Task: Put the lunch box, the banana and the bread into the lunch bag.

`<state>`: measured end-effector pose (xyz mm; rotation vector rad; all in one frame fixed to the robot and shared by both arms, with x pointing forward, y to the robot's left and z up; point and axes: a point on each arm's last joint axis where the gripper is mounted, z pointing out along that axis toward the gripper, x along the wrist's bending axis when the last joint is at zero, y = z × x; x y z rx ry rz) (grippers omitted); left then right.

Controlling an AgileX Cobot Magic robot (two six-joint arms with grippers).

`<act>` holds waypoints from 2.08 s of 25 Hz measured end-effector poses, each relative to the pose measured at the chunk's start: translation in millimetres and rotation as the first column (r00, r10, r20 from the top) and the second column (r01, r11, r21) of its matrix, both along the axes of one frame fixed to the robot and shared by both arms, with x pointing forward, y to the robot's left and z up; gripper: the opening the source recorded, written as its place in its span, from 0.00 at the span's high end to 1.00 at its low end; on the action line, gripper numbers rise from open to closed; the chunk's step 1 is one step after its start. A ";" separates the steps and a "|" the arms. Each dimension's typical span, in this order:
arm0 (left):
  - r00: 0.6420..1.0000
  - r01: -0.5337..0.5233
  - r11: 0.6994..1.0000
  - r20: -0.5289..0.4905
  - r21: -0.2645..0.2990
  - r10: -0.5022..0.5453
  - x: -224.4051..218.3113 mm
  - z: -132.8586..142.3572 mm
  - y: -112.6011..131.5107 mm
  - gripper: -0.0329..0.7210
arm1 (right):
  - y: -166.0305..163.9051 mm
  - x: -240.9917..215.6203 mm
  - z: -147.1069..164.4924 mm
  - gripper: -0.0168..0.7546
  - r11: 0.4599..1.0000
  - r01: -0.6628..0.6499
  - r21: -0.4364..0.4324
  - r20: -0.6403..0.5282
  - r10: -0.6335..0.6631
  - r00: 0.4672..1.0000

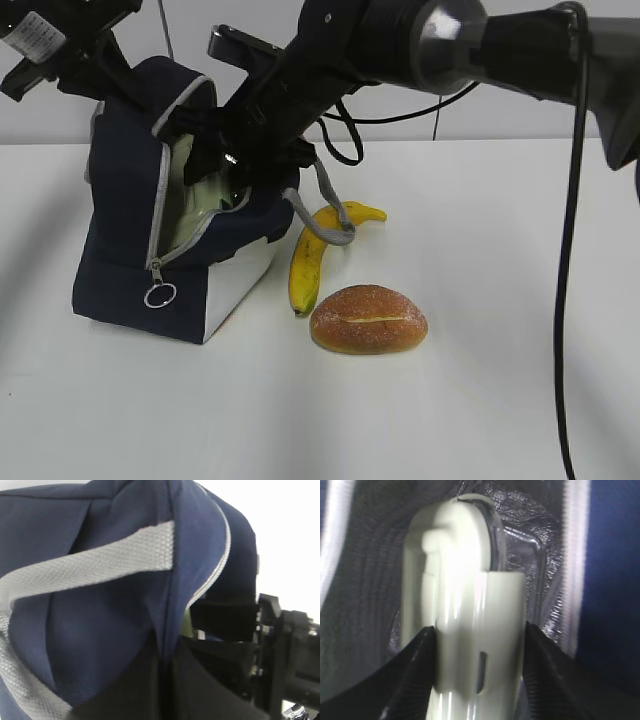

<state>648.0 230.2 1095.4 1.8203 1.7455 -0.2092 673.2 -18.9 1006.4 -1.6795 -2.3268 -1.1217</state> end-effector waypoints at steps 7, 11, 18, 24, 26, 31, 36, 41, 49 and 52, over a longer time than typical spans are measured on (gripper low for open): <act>1.000 0.000 1.000 0.000 0.005 0.000 0.0 -0.2 0.4 0.96 | 15.0 4.1 -12.8 0.48 0.997 0.027 0.078 -0.016 -0.026 1.000; 1.000 0.000 1.000 0.000 0.005 0.000 0.0 -0.2 0.4 0.96 | 17.3 6.9 -12.8 0.37 0.994 0.036 0.101 -0.013 -0.035 0.999; 1.000 0.000 1.000 0.001 0.011 0.000 0.0 -0.5 0.8 0.96 | 19.2 6.6 5.2 0.23 0.994 -0.001 0.106 0.003 0.000 1.000; 1.000 0.000 1.000 0.001 0.011 0.000 0.0 -0.5 0.8 0.96 | 9.4 4.2 36.5 0.23 0.994 -0.097 -0.058 0.062 0.101 0.993; 1.000 0.000 1.000 0.001 0.011 0.000 0.0 -0.5 0.8 0.96 | 3.3 2.6 46.8 0.23 0.983 -0.118 -0.142 0.074 0.130 0.989; 1.000 0.000 1.000 0.001 0.011 0.000 0.0 -0.5 0.8 0.96 | -16.1 2.3 73.1 0.23 0.941 -0.066 -0.332 0.124 0.113 0.986; 1.000 0.016 0.999 0.012 0.049 -0.016 0.2 -1.8 3.2 0.96 | -26.7 3.0 83.7 0.23 0.921 0.018 -0.388 0.160 0.049 0.986; 1.000 0.019 0.994 0.016 0.112 -0.021 0.5 -4.2 8.0 0.96 | -36.1 -0.5 95.1 0.23 0.916 0.046 -0.398 0.176 0.027 0.984; 1.000 0.019 0.993 0.016 0.115 -0.021 0.5 -4.3 8.3 0.96 | -53.8 -22.6 63.5 0.23 0.867 -0.009 -0.499 0.011 0.016 1.000; 1.000 0.019 0.993 0.016 0.115 -0.021 0.5 -4.3 8.3 0.96 | -62.7 -32.4 48.7 0.23 0.843 -0.031 -0.536 -0.052 0.004 0.999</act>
